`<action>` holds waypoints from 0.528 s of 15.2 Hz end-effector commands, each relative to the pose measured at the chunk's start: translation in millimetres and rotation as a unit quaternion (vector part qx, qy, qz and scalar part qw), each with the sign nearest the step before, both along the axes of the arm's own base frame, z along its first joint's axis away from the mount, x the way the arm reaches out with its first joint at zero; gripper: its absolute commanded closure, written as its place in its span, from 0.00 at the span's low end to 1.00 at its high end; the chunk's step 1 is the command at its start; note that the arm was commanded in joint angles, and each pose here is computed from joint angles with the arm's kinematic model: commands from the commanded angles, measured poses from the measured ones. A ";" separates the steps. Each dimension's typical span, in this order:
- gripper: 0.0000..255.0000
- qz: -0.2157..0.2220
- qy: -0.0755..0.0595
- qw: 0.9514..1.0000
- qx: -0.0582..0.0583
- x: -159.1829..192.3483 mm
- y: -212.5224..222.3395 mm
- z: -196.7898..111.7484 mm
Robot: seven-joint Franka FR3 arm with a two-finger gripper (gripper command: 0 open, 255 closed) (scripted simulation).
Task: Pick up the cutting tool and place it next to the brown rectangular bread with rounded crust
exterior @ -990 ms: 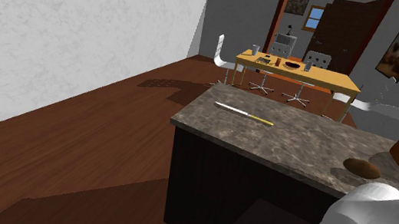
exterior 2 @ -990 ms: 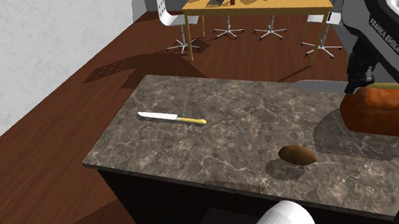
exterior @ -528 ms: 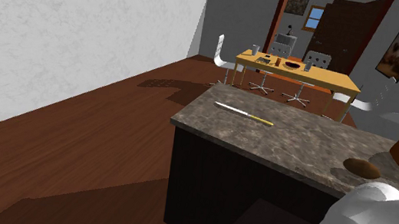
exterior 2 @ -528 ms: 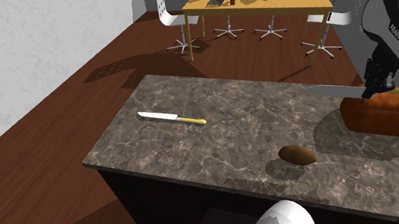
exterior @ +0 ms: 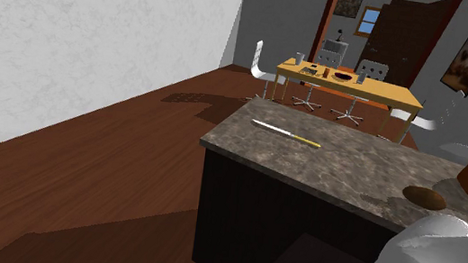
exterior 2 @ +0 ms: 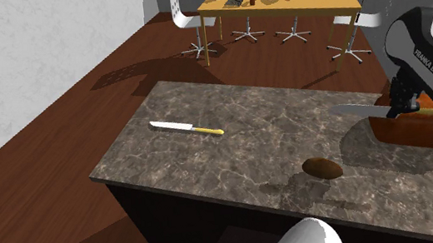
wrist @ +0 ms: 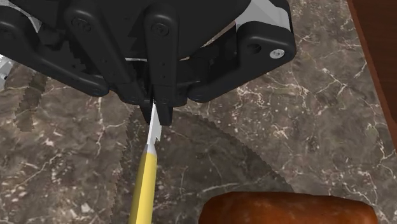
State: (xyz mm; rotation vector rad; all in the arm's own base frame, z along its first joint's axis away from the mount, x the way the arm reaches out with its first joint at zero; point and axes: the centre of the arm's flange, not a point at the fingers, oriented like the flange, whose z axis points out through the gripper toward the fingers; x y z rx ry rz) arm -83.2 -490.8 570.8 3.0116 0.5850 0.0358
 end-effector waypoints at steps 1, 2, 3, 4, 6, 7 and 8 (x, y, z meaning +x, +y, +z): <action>1.00 0.000 0.000 1.000 0.000 0.3 0.9 -10.2; 1.00 0.000 0.000 1.000 0.000 0.3 0.9 -15.5; 1.00 0.000 0.000 1.000 0.000 0.3 0.9 -20.8; 1.00 0.000 0.000 1.000 0.000 0.3 0.9 -26.1; 1.00 0.000 0.000 1.000 0.000 0.3 0.9 -36.6; 1.00 0.000 0.000 1.000 0.000 0.3 0.9 -41.9; 1.00 0.000 0.000 1.000 0.000 0.3 0.9 -47.2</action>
